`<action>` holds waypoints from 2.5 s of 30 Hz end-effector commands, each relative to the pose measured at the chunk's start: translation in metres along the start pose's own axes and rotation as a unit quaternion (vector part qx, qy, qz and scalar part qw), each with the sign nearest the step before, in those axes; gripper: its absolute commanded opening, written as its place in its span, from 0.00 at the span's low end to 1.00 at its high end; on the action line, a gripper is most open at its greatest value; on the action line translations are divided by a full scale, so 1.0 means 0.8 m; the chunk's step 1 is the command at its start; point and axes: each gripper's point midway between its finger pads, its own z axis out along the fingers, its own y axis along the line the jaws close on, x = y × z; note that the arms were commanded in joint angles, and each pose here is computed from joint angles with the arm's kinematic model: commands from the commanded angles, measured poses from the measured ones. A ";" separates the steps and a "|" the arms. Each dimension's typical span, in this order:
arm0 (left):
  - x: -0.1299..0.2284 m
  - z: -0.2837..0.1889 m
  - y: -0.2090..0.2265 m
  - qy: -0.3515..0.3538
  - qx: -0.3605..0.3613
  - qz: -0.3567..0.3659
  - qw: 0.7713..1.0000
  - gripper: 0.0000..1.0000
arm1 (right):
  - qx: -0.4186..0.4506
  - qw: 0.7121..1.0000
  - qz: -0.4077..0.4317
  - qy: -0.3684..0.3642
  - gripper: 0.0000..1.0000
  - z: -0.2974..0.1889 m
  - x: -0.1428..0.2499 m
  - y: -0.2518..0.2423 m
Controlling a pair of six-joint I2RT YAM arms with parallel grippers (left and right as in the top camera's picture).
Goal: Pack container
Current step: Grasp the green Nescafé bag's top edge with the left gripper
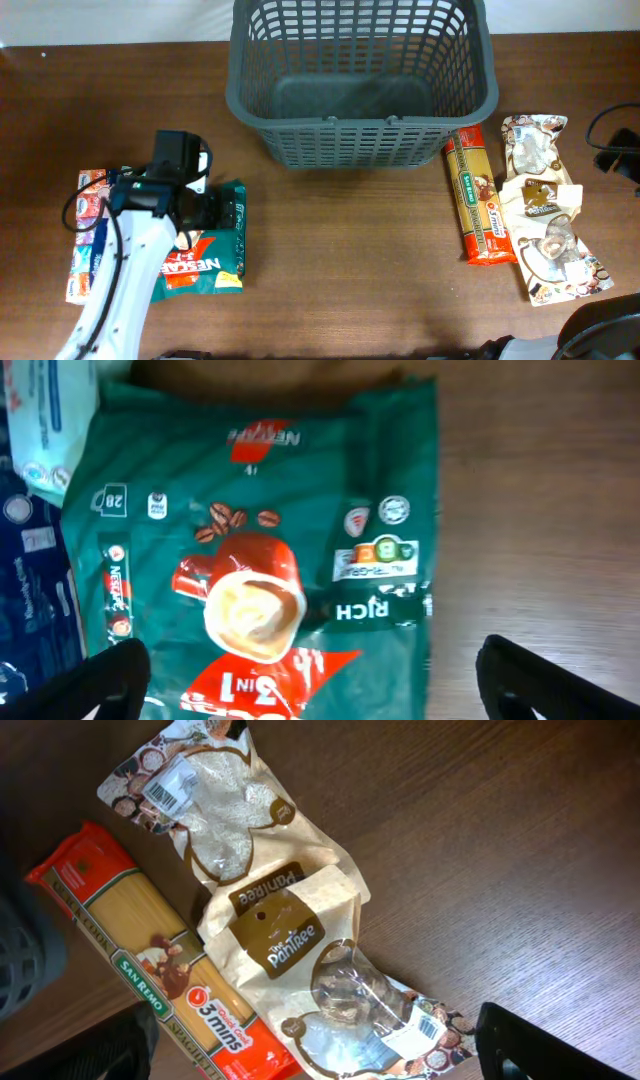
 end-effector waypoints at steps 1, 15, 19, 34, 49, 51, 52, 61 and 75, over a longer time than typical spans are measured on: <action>0.006 0.009 -0.009 0.015 -0.016 0.019 1.000 1.00 | -0.008 1.000 0.006 0.002 0.99 0.002 0.000 0.003; 0.027 0.036 -0.072 0.029 -0.113 0.024 0.993 1.00 | -0.008 1.000 0.016 0.011 0.99 0.001 0.006 0.003; 0.031 0.034 -0.043 0.023 -0.183 -0.023 0.983 1.00 | -0.011 1.000 0.020 0.011 0.99 0.001 0.006 0.004; 0.015 0.051 -0.060 -0.003 -0.160 -0.090 0.983 0.99 | -0.027 0.999 0.019 0.009 0.99 0.001 0.004 0.011; 0.020 0.079 -0.070 0.035 -0.158 -0.013 0.987 0.99 | -0.028 0.999 0.018 0.001 0.99 0.001 0.000 0.011; 0.025 0.085 -0.069 0.044 -0.163 -0.009 0.986 0.99 | -0.027 0.999 0.018 0.000 0.99 0.001 -0.001 0.011; 0.028 0.088 -0.068 0.050 -0.165 -0.003 0.985 0.99 | -0.027 0.999 0.018 0.000 0.99 0.001 -0.001 0.011; 0.064 0.116 -0.059 0.089 -0.176 0.033 0.980 0.99 | -0.027 0.999 0.017 -0.008 0.99 0.001 -0.006 0.011; 0.089 0.150 -0.053 0.078 -0.171 0.028 0.982 0.94 | -0.027 0.999 0.017 -0.010 0.99 0.001 -0.007 0.011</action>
